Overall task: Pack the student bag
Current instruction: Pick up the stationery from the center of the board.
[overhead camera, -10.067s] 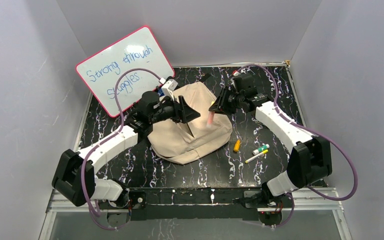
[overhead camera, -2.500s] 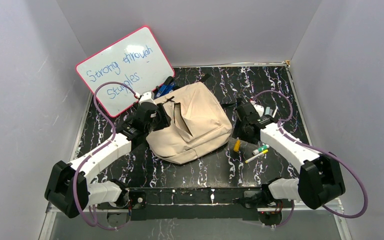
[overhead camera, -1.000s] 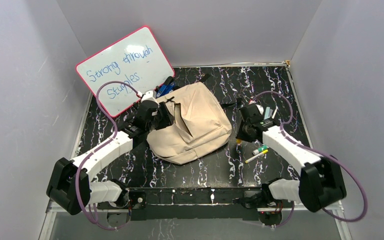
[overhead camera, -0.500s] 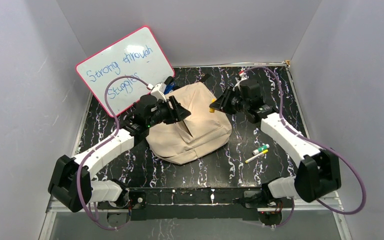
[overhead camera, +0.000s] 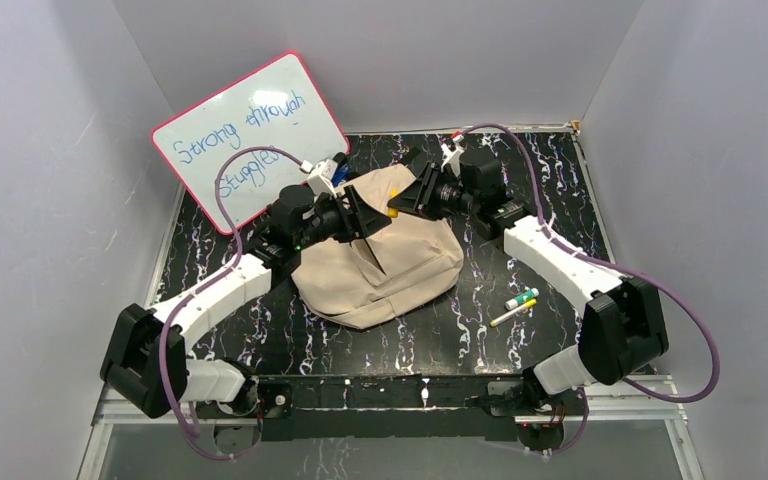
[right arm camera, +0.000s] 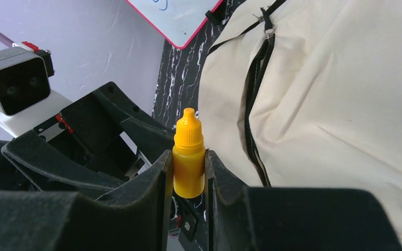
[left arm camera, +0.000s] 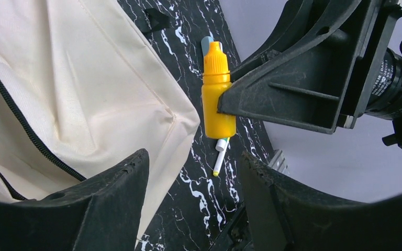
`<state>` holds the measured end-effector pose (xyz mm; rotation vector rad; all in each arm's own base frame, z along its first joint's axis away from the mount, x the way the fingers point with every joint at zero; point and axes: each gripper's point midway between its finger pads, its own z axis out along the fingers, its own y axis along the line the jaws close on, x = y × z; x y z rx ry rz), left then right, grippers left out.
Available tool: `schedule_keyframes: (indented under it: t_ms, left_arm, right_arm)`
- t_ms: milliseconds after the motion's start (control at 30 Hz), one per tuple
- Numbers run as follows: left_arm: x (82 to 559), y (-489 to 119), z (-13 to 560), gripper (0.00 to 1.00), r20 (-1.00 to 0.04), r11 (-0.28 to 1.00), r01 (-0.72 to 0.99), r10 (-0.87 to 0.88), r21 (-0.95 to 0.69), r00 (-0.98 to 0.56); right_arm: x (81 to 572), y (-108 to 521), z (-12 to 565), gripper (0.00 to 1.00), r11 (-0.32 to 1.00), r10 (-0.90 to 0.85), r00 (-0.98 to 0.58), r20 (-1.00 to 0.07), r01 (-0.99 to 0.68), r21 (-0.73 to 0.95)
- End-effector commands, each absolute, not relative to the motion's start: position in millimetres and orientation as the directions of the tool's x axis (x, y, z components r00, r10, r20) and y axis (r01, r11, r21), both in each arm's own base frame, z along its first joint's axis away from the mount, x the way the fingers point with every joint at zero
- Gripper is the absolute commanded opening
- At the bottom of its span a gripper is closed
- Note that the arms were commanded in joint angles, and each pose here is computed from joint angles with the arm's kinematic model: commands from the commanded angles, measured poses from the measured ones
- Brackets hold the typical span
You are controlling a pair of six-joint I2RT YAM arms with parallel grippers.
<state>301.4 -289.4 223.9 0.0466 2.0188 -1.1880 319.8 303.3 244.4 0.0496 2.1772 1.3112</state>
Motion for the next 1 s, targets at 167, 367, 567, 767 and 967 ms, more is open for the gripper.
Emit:
schedule_keyframes:
  t_ms: [167,367,567,767,967]
  left_arm:
    - [309,-305,250,0.61,-0.654,0.498,0.459,-0.342,-0.735,-0.675]
    - [316,-310,250,0.57,-0.652,0.488,0.463,-0.351,-0.74,-0.672]
    - [322,-313,255,0.47,-0.647,0.471,0.464,-0.38,-0.75,-0.661]
    - [324,-312,254,0.36,-0.634,0.465,0.45,-0.403,-0.763,-0.66]
    - [324,-311,253,0.17,-0.632,0.465,0.445,-0.414,-0.765,-0.655]
  right_arm:
    - [319,323,287,0.17,0.416,0.32,-0.804,-0.502,-0.357,0.836]
    - [315,325,288,0.17,0.406,0.311,-0.808,-0.5,-0.363,0.839]
    - [312,326,285,0.17,0.402,0.304,-0.814,-0.494,-0.361,0.842]
    - [309,327,284,0.16,0.394,0.295,-0.821,-0.489,-0.362,0.845]
    - [307,327,280,0.16,0.393,0.287,-0.825,-0.487,-0.362,0.845]
